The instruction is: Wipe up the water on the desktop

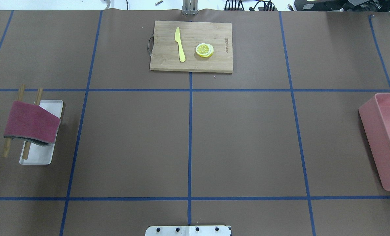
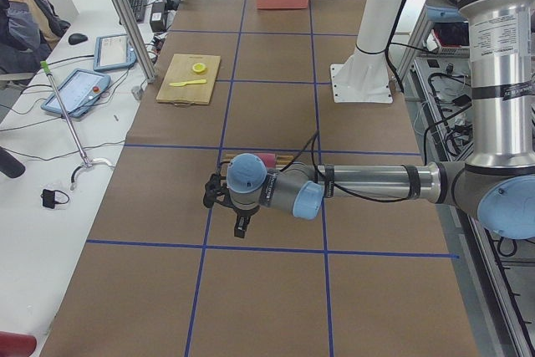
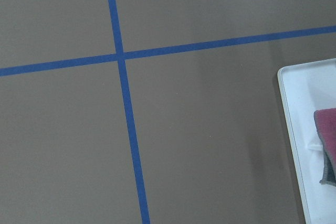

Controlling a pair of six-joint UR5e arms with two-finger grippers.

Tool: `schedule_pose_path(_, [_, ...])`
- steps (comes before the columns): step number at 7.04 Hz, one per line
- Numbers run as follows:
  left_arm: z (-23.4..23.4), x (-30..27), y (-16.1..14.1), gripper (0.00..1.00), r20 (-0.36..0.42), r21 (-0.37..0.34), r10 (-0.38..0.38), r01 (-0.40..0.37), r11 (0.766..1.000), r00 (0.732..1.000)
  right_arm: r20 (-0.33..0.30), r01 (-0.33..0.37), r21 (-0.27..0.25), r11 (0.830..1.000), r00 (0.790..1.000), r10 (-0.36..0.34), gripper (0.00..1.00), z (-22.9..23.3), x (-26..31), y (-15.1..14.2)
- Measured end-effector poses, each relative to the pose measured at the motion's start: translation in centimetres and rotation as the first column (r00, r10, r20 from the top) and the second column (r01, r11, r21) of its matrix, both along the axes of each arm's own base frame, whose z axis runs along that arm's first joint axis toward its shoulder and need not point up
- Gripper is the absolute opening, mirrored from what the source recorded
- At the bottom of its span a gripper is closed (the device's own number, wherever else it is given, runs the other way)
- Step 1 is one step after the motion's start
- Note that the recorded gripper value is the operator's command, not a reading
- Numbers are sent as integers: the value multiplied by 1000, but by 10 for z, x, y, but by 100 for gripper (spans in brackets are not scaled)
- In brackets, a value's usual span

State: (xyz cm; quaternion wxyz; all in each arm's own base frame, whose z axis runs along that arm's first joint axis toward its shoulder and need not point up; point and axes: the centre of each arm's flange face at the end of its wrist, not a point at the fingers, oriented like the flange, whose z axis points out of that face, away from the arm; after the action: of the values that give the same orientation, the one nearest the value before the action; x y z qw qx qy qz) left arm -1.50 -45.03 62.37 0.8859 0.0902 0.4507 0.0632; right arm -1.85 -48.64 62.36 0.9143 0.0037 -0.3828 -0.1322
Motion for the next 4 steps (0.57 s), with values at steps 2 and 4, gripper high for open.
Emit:
schedule_pose_path(2, [-6,1,-4,98,-6,35,3,-3,999,1000,-2,0,9,1000,1000,0,100,-4,-1,-5])
schedule_pose_path(4, [-10,1,-7,99,-15,91,6,-4,996,1000,-2,-1,20,1000,1000,1,100,-10,-2,-13])
